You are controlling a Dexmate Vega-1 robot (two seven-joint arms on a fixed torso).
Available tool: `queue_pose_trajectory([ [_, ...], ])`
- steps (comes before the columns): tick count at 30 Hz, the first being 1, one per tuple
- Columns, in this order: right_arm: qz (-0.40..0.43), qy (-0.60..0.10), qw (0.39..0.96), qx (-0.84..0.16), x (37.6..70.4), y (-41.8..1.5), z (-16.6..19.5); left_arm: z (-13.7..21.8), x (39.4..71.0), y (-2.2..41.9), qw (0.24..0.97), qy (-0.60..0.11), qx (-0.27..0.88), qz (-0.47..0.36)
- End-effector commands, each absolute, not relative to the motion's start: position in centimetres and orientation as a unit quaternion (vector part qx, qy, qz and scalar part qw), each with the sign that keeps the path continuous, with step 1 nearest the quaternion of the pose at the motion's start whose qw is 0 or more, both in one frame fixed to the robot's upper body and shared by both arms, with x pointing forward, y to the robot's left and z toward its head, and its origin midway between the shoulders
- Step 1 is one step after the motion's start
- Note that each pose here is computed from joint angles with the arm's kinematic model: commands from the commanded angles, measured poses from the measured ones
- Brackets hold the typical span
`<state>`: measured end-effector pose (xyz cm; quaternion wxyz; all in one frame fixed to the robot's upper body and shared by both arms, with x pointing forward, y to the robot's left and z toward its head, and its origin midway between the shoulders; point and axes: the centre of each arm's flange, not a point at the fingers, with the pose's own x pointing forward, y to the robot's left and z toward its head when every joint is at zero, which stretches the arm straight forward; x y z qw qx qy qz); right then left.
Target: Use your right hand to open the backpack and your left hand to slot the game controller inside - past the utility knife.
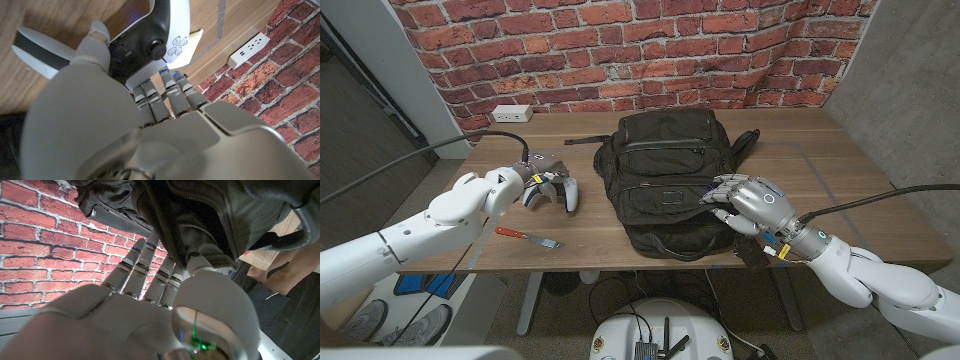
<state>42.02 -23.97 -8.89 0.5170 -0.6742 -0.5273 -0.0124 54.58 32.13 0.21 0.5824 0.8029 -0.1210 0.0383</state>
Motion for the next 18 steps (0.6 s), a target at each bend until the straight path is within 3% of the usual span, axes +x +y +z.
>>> queue_pose_trajectory([
  [1, -0.002, -0.52, 0.546, -0.656, 42.1, -24.3, -7.4, 0.0, 54.0, 31.7, 0.585, -0.129, 0.8, 0.038],
  [18, -0.012, -0.52, 0.586, -0.621, 42.5, -24.6, -6.1, -0.3, 52.8, 30.6, 0.59, -0.143, 0.794, 0.046],
])
